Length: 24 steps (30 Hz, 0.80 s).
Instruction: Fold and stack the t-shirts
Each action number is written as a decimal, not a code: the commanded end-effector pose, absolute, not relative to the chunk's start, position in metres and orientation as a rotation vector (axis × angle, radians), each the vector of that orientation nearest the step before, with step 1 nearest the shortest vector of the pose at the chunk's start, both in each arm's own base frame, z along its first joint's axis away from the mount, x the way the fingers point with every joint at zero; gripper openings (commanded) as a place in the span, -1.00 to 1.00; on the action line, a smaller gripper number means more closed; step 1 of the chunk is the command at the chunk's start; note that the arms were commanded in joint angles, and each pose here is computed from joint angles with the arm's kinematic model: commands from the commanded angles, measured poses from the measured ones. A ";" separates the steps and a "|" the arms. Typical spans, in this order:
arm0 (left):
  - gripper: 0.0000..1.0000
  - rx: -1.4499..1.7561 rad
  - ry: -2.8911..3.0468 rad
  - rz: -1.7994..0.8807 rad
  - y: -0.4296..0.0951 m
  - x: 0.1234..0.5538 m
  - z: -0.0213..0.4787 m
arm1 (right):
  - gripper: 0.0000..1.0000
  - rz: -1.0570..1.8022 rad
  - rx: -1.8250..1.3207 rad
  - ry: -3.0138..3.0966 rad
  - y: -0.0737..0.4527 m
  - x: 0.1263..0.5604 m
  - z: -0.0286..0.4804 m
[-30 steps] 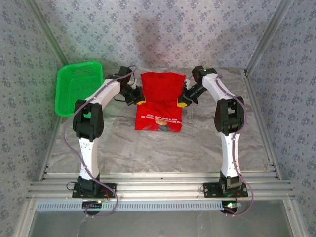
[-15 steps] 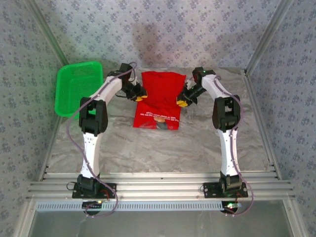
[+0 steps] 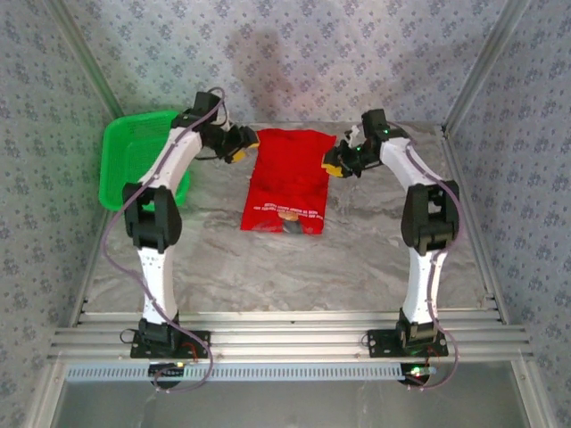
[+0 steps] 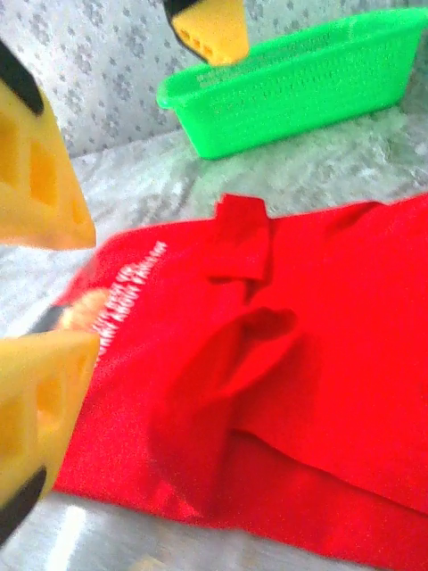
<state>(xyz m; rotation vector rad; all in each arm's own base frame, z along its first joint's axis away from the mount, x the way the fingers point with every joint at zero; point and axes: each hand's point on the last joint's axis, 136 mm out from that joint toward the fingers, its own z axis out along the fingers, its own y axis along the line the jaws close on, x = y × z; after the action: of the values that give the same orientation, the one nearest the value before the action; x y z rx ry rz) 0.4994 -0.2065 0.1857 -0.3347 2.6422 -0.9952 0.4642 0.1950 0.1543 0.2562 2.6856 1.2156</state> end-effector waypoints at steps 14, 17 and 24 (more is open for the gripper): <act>-0.86 -0.373 2.936 -0.894 -0.212 0.436 0.074 | -0.91 1.215 0.372 2.803 0.246 0.439 0.063; -0.87 -0.379 2.958 -0.894 -0.217 0.448 0.063 | -0.91 1.198 0.407 2.819 0.244 0.450 0.053; -0.83 -0.409 2.930 -0.912 -0.229 0.485 0.053 | -0.88 1.152 0.510 2.801 0.232 0.475 0.041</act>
<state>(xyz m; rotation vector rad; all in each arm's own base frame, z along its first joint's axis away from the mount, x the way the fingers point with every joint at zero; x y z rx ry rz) 0.4772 -0.2244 0.0514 -0.3981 2.9272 -0.8964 0.4605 0.2387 0.0472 0.4445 2.8134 1.1878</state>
